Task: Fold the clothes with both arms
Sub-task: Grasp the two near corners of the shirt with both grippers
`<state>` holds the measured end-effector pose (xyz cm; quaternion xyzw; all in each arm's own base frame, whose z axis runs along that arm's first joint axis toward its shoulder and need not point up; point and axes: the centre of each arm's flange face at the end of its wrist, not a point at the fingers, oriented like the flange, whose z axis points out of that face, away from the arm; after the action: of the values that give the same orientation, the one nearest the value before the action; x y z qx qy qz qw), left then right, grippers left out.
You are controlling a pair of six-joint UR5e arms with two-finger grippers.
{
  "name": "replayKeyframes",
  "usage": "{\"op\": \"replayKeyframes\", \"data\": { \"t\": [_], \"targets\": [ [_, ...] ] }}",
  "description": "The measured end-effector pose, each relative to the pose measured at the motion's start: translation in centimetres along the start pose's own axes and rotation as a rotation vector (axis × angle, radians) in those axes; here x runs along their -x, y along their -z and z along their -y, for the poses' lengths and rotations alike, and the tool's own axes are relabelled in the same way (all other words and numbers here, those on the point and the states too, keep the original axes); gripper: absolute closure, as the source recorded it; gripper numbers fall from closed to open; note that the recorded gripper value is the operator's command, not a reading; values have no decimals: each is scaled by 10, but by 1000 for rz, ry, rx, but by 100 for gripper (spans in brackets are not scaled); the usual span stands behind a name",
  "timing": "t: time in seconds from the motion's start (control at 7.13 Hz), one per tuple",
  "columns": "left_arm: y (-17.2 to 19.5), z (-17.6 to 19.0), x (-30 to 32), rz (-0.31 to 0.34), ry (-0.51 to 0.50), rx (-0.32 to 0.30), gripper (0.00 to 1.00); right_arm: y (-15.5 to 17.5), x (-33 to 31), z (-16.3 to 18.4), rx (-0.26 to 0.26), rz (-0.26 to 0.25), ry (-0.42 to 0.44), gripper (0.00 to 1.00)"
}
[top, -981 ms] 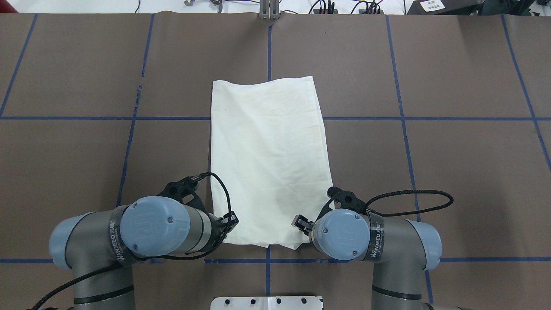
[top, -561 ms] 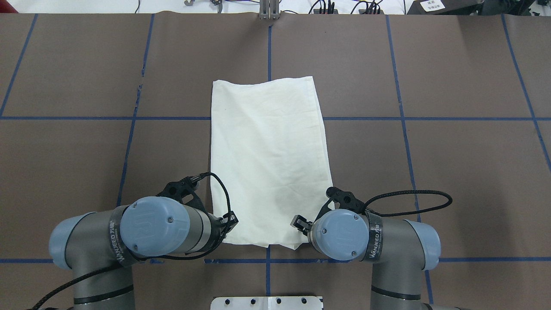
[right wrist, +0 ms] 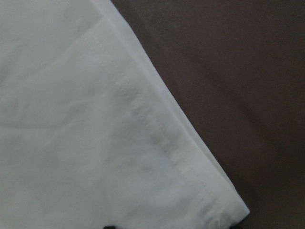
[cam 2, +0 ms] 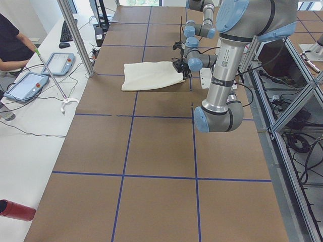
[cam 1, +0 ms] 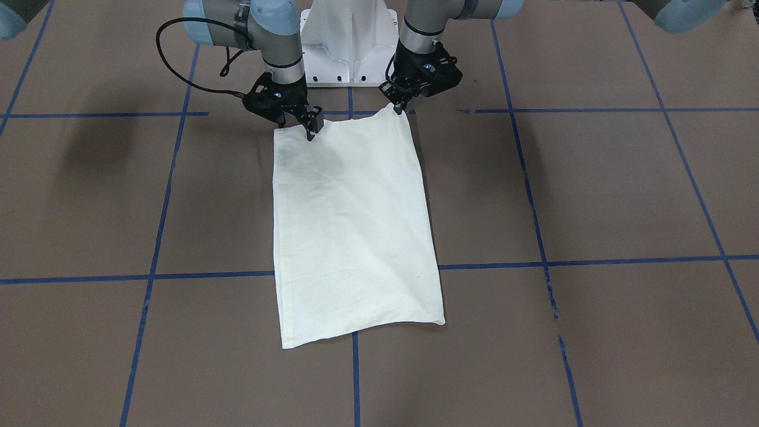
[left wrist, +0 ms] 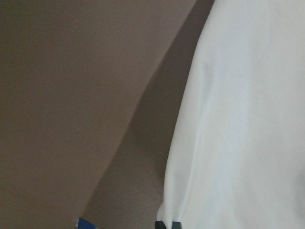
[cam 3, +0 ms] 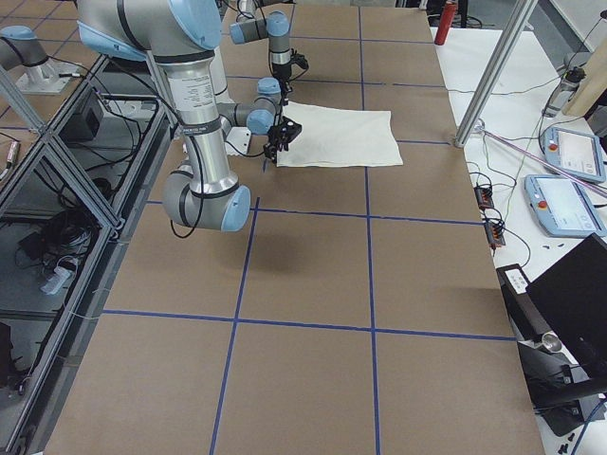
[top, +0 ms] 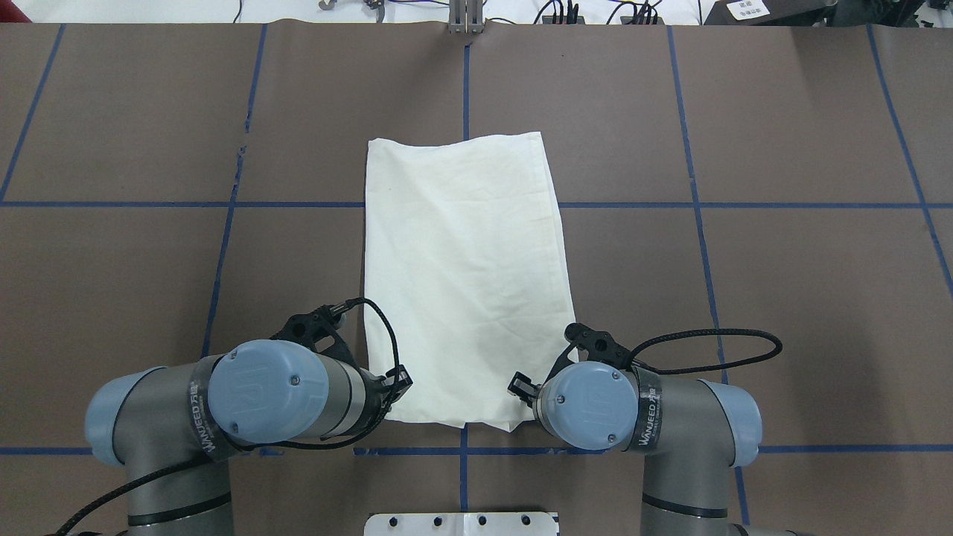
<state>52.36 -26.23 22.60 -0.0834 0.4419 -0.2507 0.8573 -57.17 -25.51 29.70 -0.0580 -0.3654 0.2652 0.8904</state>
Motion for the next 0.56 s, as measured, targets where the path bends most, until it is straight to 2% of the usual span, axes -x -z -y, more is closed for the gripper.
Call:
{"op": "replayKeyframes", "data": {
  "t": [0.14,0.28,0.56],
  "targets": [
    [0,0,0,0,0,0,100,0,0,0,0,0,1,80],
    [0,0,0,0,0,0,100,1,0,1,1,1,2,92],
    [0,0,0,0,-1,-1,100,4,4,6,-3,9,0,100]
  ]
}}
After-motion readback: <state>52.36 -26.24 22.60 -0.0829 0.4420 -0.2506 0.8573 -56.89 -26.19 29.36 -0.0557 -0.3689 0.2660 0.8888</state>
